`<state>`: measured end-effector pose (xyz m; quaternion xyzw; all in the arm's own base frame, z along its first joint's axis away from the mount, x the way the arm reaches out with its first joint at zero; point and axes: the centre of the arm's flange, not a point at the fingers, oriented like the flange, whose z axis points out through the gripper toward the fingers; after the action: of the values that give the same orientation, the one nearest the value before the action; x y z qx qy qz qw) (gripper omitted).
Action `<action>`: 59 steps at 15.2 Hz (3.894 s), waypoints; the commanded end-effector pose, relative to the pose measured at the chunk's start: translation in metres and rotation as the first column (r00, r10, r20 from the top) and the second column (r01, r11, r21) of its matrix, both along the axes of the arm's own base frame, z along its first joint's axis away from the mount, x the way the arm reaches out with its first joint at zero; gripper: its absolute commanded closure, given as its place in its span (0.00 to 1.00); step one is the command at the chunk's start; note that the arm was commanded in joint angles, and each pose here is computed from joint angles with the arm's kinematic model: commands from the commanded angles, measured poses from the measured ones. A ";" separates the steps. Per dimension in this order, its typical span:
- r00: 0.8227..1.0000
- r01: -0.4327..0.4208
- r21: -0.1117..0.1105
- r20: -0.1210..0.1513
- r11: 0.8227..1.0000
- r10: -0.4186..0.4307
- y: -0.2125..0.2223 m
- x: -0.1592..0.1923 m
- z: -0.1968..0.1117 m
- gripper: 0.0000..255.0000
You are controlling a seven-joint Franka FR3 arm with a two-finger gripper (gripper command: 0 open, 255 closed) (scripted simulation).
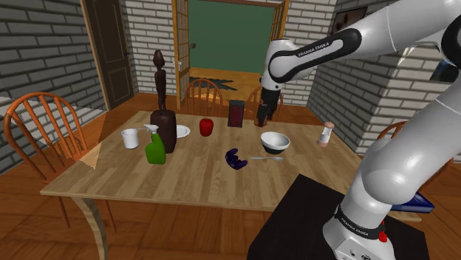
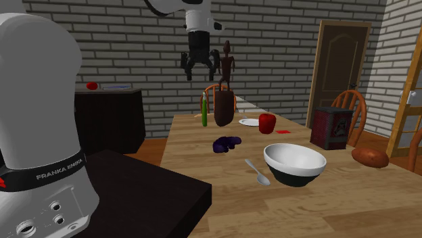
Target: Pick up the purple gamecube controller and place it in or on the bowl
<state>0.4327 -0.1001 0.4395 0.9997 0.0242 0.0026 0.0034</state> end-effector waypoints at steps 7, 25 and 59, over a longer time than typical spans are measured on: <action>1.000 -0.003 -0.006 -0.011 1.000 0.003 -0.036 0.064 -0.079 0.00; 0.999 -0.007 -0.015 -0.032 1.000 0.007 -0.108 0.171 -0.241 0.00; 0.960 -0.279 -0.032 0.019 0.960 0.280 -0.009 0.115 -0.274 0.00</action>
<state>0.5474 -0.1117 0.1696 0.9865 0.1622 0.0136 0.0173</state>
